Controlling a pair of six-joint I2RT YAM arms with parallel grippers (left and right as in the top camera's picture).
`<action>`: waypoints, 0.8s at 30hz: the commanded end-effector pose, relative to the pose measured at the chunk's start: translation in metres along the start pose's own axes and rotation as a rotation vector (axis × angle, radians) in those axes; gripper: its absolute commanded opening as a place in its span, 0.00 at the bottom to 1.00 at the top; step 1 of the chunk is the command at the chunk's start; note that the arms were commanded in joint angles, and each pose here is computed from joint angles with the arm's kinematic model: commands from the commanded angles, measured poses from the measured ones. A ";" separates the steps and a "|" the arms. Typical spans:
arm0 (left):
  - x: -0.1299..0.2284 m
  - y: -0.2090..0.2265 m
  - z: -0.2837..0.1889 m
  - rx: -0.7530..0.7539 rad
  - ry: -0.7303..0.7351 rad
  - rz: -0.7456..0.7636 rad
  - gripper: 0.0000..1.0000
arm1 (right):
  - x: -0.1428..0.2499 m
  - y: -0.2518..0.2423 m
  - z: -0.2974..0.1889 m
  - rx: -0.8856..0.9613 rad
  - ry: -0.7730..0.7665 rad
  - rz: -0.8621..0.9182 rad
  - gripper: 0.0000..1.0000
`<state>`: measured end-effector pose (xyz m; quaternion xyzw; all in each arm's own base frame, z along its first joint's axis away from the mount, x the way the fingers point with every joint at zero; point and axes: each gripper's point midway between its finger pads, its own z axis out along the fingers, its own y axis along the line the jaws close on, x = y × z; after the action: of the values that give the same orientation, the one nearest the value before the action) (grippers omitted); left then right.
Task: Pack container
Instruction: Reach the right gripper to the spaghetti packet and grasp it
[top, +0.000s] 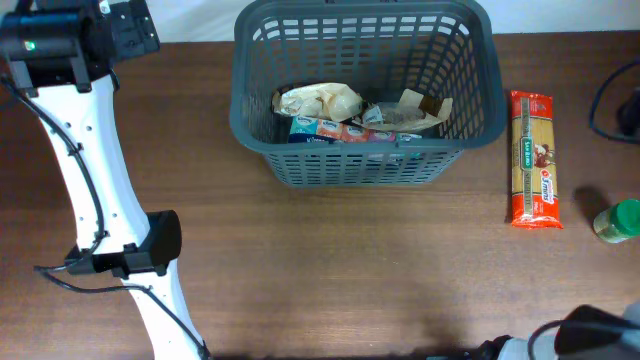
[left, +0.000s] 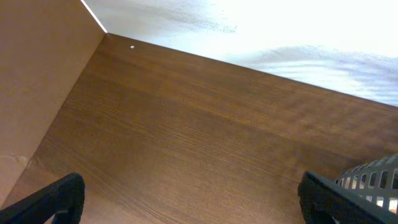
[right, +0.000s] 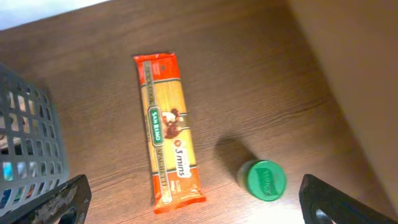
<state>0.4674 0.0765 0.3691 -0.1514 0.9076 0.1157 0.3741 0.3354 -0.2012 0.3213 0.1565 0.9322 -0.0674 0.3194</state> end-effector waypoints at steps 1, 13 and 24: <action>0.001 0.002 0.004 -0.014 0.008 -0.010 0.99 | -0.003 0.010 0.014 -0.080 0.016 0.000 0.99; 0.001 0.001 0.004 -0.013 0.008 -0.010 0.99 | 0.028 0.003 0.118 -0.139 0.242 -0.033 0.99; 0.001 0.002 0.004 -0.014 0.008 -0.010 0.99 | 0.084 0.025 0.235 -0.224 0.471 -0.055 0.99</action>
<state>0.4675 0.0765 0.3692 -0.1514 0.9075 0.1156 0.3743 0.4017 -0.2266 0.1029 0.1356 0.9825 0.0514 0.1169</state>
